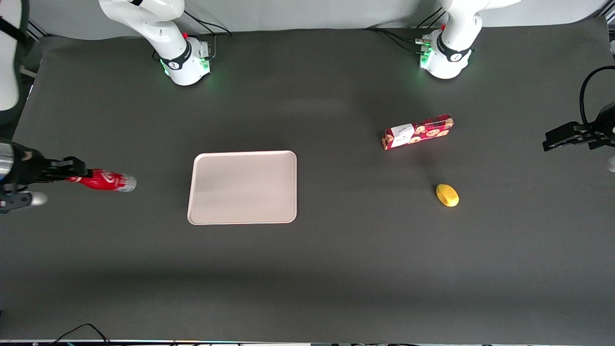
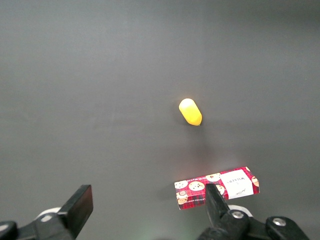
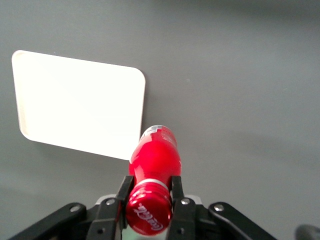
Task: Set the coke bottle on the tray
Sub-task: 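Carry the held bottle over the white tray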
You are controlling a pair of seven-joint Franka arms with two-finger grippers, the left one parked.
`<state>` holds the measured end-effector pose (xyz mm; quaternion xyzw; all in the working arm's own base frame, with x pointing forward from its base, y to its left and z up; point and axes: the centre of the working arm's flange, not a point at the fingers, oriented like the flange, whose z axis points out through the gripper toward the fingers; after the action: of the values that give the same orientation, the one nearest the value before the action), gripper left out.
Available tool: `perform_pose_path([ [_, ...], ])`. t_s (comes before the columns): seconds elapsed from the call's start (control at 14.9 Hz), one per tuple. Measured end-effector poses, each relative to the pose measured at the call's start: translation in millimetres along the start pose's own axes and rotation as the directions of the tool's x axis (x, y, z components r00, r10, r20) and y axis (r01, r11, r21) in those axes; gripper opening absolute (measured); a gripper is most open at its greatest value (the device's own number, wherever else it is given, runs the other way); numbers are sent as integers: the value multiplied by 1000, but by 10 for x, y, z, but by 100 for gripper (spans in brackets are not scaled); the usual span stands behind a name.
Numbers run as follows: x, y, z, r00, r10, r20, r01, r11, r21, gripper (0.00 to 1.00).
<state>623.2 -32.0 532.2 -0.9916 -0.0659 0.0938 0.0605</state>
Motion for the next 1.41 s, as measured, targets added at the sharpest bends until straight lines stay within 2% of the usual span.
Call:
perform_pose_path([
  [0.13, 42, -300, 197, 998, 58, -4, -58, 998, -7, 34],
  [0.67, -90, -1291, 1134, 977, 193, -88, -195, 981, -17, 34],
  [1.01, -134, -1341, 1779, 969, 197, -148, -201, 980, -11, 34],
  [1.41, -211, -1304, 2124, 971, 175, -162, -185, 981, -49, 34],
])
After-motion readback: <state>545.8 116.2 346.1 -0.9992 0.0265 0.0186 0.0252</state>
